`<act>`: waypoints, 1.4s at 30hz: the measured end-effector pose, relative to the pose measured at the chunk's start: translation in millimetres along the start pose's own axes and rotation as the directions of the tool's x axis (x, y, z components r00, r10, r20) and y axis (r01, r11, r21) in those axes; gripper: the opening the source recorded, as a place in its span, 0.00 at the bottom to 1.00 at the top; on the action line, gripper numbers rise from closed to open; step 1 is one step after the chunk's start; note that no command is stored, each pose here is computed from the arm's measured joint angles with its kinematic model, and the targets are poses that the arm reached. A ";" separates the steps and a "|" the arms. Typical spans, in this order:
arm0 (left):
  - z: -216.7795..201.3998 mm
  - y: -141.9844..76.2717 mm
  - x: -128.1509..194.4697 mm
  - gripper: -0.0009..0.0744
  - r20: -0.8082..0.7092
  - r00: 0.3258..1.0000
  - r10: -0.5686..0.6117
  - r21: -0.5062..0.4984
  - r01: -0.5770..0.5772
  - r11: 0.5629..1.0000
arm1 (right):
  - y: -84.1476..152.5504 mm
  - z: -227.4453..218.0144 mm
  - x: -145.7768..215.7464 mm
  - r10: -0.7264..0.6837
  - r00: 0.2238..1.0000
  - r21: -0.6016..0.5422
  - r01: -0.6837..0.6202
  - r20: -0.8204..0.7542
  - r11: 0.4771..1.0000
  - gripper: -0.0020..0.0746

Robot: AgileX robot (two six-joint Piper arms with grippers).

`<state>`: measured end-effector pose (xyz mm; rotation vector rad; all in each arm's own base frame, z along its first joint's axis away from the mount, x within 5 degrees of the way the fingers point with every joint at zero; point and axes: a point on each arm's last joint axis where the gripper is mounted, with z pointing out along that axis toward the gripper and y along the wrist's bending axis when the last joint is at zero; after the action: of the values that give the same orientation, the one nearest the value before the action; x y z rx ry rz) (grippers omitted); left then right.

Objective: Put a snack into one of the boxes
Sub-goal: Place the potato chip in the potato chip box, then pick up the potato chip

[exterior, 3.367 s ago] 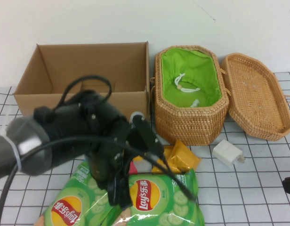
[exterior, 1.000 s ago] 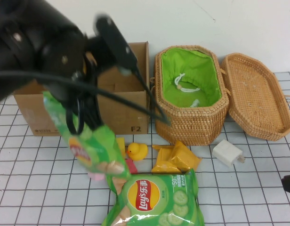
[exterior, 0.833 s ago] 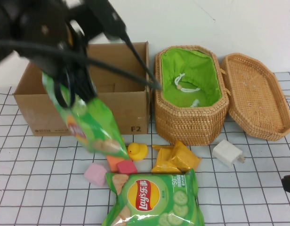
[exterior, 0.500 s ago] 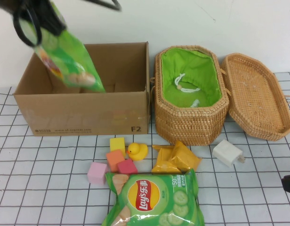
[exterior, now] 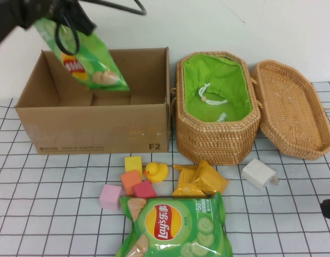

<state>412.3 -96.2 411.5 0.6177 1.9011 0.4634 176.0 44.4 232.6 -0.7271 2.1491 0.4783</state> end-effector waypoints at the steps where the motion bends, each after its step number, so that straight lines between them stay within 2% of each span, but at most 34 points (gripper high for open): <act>1: 7.4 -4.3 2.5 0.03 -0.010 1.000 -0.015 0.006 0.015 1.000 | 0.0 0.0 0.0 0.000 1.000 0.000 0.000 0.000 1.000 0.02; 3: 18.0 -10.4 6.5 0.10 -0.025 0.999 -0.036 0.012 0.037 0.999 | 0.0 0.0 0.0 0.000 1.000 0.000 0.000 0.000 1.000 0.02; 4: 22.4 -13.3 8.3 0.17 -0.032 0.998 -0.048 0.017 0.048 0.999 | 0.0 0.0 -0.1 0.001 1.000 0.000 -0.001 0.001 1.000 0.02; 9: 29.7 -17.9 11.3 0.59 -0.044 0.994 -0.104 0.021 0.105 0.994 | 0.0 0.0 -0.1 -0.001 1.000 0.000 0.001 0.001 1.000 0.02; 11: 29.7 -17.8 11.3 0.64 -0.045 0.991 -0.123 0.019 0.124 0.992 | 0.0 0.0 -0.1 -0.002 1.000 0.000 0.002 0.001 1.000 0.02; 13: 28.3 -16.9 11.8 0.58 -0.055 0.987 -0.151 0.015 0.152 0.988 | 0.0 0.0 -0.1 -0.002 1.000 0.000 0.002 0.001 1.000 0.02; 14: 25.9 -15.5 11.9 0.51 -0.062 0.984 -0.164 0.011 0.165 0.986 | 0.0 0.0 -0.1 -0.002 1.000 0.000 0.002 0.001 1.000 0.02; 15: 24.1 -14.7 12.6 0.41 -0.076 0.981 -0.179 0.010 0.181 0.984 | 0.0 0.0 -0.1 -0.002 1.000 0.000 0.002 0.001 1.000 0.02; 18: 10.8 -9.4 12.0 0.16 -0.110 0.968 -0.226 0.015 0.229 0.973 | 0.0 0.0 -0.1 -0.002 1.000 0.000 0.002 0.001 1.000 0.02; 21: -9.6 -6.8 12.8 0.05 -0.185 0.945 -0.270 0.068 0.286 0.956 | 0.0 0.0 -0.1 -0.002 1.000 0.000 0.002 0.001 1.000 0.02; 24: -32.0 -10.7 15.5 0.02 -0.287 0.925 -0.249 0.183 0.308 0.934 | 0.0 0.0 -0.1 -0.002 1.000 0.000 0.002 0.001 1.000 0.02; 26: -45.4 -15.5 14.3 0.02 -0.321 0.918 -0.233 0.278 0.327 0.903 | 0.0 0.0 -0.1 -0.002 1.000 0.000 0.002 0.001 1.000 0.02; 27: -53.7 -20.6 14.6 0.02 -0.332 0.919 -0.212 0.352 0.329 0.876 | 0.2 0.0 -0.1 -0.002 1.000 -0.002 0.002 0.001 1.000 0.02; 31: -79.9 -35.2 20.5 0.01 -0.300 0.942 -0.148 0.537 0.295 0.791 | 1.5 0.0 -0.1 -0.006 1.000 -0.016 0.006 0.001 1.000 0.02; 34: -101.2 -41.8 36.5 0.01 -0.295 0.948 -0.119 0.585 0.278 0.762 | 2.6 0.0 -0.1 -0.015 1.000 -0.028 0.015 0.002 0.999 0.02; 39: -132.8 -55.4 76.4 0.01 -0.316 0.940 -0.126 0.597 0.301 0.743 | 2.8 0.0 -0.2 -0.021 1.000 -0.031 0.021 0.003 0.999 0.02; 42: -142.2 -74.7 103.0 0.01 -0.377 0.910 -0.174 0.619 0.387 0.683 | 3.0 -0.1 -0.2 -0.023 1.000 -0.033 0.023 0.003 0.999 0.02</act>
<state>231.8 -98.4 349.5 0.7270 2.4112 -0.4229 174.1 46.8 233.1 -0.7685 2.1327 0.5038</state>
